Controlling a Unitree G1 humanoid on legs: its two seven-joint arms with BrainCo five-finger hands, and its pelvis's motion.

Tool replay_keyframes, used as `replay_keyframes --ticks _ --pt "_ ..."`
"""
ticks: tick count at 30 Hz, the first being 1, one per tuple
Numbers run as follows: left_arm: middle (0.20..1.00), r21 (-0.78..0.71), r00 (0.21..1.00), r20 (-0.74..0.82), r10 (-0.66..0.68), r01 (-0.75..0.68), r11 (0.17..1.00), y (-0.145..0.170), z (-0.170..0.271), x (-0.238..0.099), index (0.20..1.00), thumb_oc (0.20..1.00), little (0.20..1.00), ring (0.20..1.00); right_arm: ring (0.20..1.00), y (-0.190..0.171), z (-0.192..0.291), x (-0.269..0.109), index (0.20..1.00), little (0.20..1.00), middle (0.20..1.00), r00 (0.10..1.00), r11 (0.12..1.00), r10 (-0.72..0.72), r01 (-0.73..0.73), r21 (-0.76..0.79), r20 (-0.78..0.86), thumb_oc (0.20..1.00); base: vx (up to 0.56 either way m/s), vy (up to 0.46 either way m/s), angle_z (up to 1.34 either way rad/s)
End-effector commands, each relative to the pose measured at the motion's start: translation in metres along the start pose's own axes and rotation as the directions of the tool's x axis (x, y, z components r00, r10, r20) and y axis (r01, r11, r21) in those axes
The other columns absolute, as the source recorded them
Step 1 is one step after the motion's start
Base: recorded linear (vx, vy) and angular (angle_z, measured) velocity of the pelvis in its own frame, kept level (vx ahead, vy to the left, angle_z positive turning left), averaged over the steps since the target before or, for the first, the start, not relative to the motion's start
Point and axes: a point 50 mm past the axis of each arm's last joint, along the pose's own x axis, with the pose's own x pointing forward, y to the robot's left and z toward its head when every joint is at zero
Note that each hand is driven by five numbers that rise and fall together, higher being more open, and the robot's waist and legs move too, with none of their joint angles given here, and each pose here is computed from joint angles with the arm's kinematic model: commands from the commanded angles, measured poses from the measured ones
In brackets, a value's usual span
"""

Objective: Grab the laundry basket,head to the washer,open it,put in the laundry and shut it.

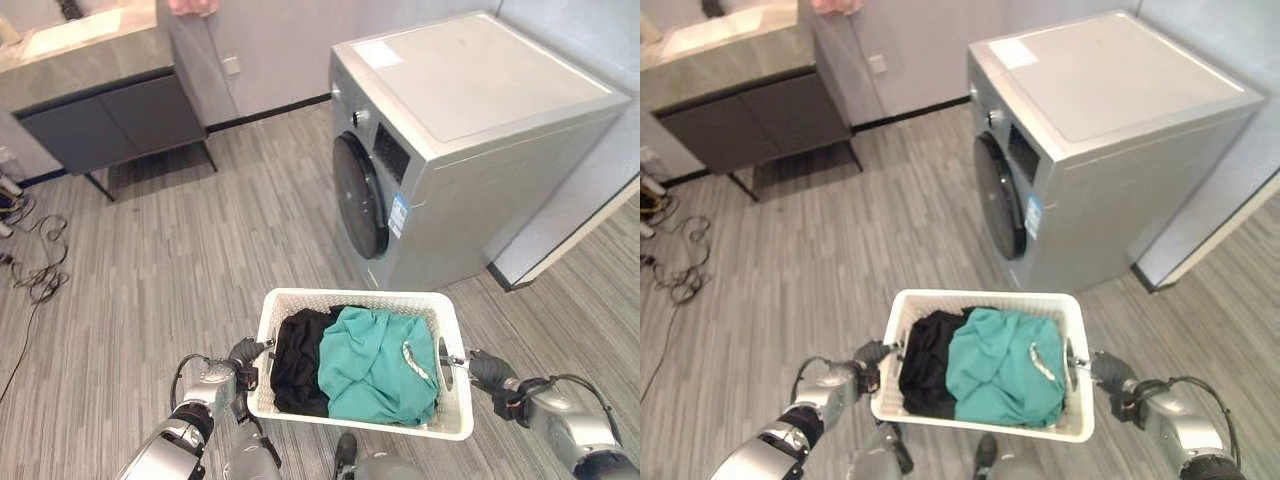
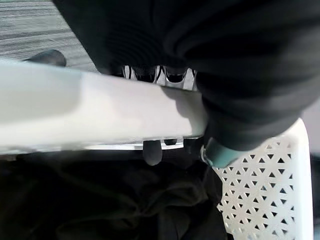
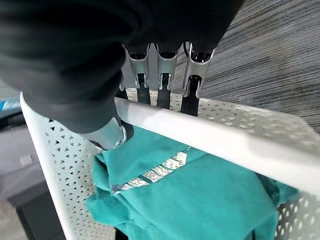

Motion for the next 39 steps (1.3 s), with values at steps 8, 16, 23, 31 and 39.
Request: replay_keyframes --ticks 8,16,23,31,39 --pt "0.200 0.000 0.954 0.299 0.014 -0.014 1.000 0.030 0.046 -0.028 0.200 0.200 0.200 0.200 0.200 0.095 0.051 0.025 0.200 0.200 0.200 0.825 0.858 0.511 -0.507 -0.083 0.243 0.200 0.44 0.245 -0.45" --pt "0.200 0.004 0.950 0.306 0.057 -0.061 0.998 0.053 0.039 -0.045 0.200 0.200 0.200 0.200 0.200 0.110 0.044 0.024 0.200 0.200 0.200 0.790 0.815 0.579 -0.571 -0.102 0.201 0.200 0.32 0.182 -0.13" --pt "0.200 0.033 0.928 0.359 0.101 -0.121 0.992 0.067 0.057 -0.050 0.200 0.200 0.200 0.200 0.200 0.160 0.070 0.023 0.200 0.200 0.200 0.625 0.634 0.770 -0.726 -0.267 0.127 0.200 0.22 -0.133 0.09" --pt "0.200 -0.019 0.939 0.293 0.183 -0.186 0.982 0.082 0.046 -0.045 0.200 0.200 0.200 0.200 0.200 0.210 0.096 0.021 0.200 0.200 0.200 0.496 0.484 0.865 -0.775 -0.406 0.084 0.200 0.18 -0.298 0.18" --pt "0.200 -0.073 0.938 0.252 0.237 -0.226 0.971 0.093 0.036 -0.050 0.200 0.200 0.200 0.200 0.200 0.262 0.123 0.013 0.200 0.200 0.200 0.366 0.329 0.930 -0.795 -0.509 0.030 0.200 0.06 -0.141 0.29"
